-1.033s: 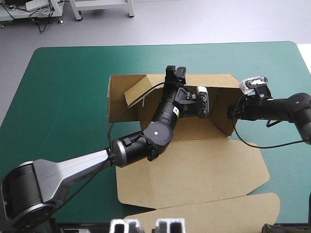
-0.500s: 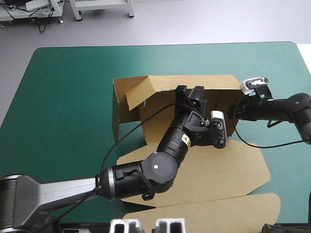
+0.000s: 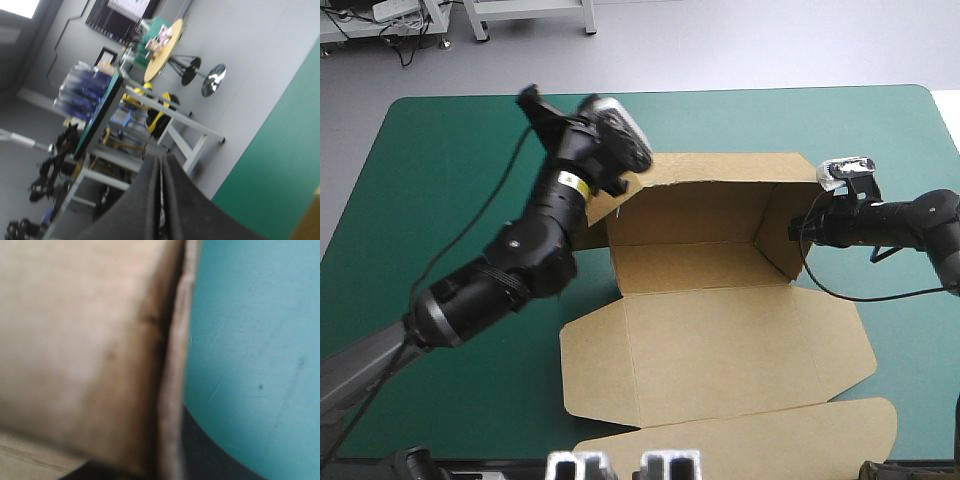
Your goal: Fold the box
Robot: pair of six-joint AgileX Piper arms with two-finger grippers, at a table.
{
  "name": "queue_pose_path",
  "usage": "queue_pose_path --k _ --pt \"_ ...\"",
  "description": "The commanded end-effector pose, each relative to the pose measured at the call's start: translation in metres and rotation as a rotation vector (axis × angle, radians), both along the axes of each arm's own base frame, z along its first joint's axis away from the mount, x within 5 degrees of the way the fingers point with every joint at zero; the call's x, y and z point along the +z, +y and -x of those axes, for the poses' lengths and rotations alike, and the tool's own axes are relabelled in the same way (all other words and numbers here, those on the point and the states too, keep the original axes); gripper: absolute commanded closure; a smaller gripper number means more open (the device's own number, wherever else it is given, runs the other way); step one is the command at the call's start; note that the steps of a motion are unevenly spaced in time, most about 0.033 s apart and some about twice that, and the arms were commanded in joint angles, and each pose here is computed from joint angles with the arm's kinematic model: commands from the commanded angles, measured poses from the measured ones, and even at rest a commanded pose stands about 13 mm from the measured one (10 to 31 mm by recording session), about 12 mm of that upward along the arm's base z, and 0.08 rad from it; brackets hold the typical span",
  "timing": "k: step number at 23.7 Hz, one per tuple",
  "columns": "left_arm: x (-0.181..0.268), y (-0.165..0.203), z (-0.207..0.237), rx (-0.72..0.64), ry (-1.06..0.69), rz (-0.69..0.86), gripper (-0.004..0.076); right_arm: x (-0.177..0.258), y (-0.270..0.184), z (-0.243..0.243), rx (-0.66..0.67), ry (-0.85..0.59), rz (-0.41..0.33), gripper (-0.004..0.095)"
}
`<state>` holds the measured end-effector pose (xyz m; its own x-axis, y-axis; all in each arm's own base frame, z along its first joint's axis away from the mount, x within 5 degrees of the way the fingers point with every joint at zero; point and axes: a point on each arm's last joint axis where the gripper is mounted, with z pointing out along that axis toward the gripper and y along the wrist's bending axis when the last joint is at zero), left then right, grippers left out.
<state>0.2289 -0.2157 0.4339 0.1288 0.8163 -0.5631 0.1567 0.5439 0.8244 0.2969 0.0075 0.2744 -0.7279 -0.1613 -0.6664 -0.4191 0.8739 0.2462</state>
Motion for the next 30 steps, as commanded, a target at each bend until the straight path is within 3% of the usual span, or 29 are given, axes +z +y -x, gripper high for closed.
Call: queue_pose_path --k 1,4,5,8,10,12,16,17,20,25,30 --pt "0.039 0.061 -0.006 0.09 -0.048 0.186 0.0727 0.027 0.006 0.002 0.008 -0.03 -0.078 0.0908" --pt "0.043 0.1 -0.011 0.169 0.027 0.351 0.0727 0.038 0.008 0.001 0.016 -0.028 -0.102 0.0906" --pt "0.044 0.127 -0.012 0.238 0.078 0.452 0.0727 0.047 0.008 -0.001 -0.002 -0.03 -0.123 0.0906" --pt "0.043 0.167 -0.003 0.311 0.194 0.551 0.0727 0.067 0.009 -0.004 -0.006 -0.045 -0.155 0.0906" --pt "0.04 0.185 0.005 0.345 0.289 0.63 0.0727 0.082 0.019 -0.006 0.012 -0.068 -0.145 0.0906" --pt "0.029 0.208 0.01 0.425 0.417 0.68 0.0727 0.095 0.047 -0.006 0.076 -0.105 -0.06 0.0906" --pt "0.016 0.228 0.015 0.516 0.563 0.766 0.0727 0.096 0.066 -0.007 -0.029 -0.079 -0.004 0.0904" --pt "0.008 0.235 0.017 0.534 0.625 0.819 0.0727 0.09 0.069 -0.008 -0.035 -0.056 0.044 0.0904" --pt "-0.01 0.243 0.018 0.534 0.716 0.914 0.0727 0.074 0.076 -0.013 -0.011 0.037 0.062 0.09" --pt "-0.033 0.245 0.017 0.524 0.792 0.934 0.0727 0.048 0.079 -0.034 -0.03 0.085 0.069 0.0786" --pt "-0.033 0.245 0.015 0.52 0.779 0.943 0.0727 0.026 0.08 -0.061 -0.094 0.024 0.062 0.0652"
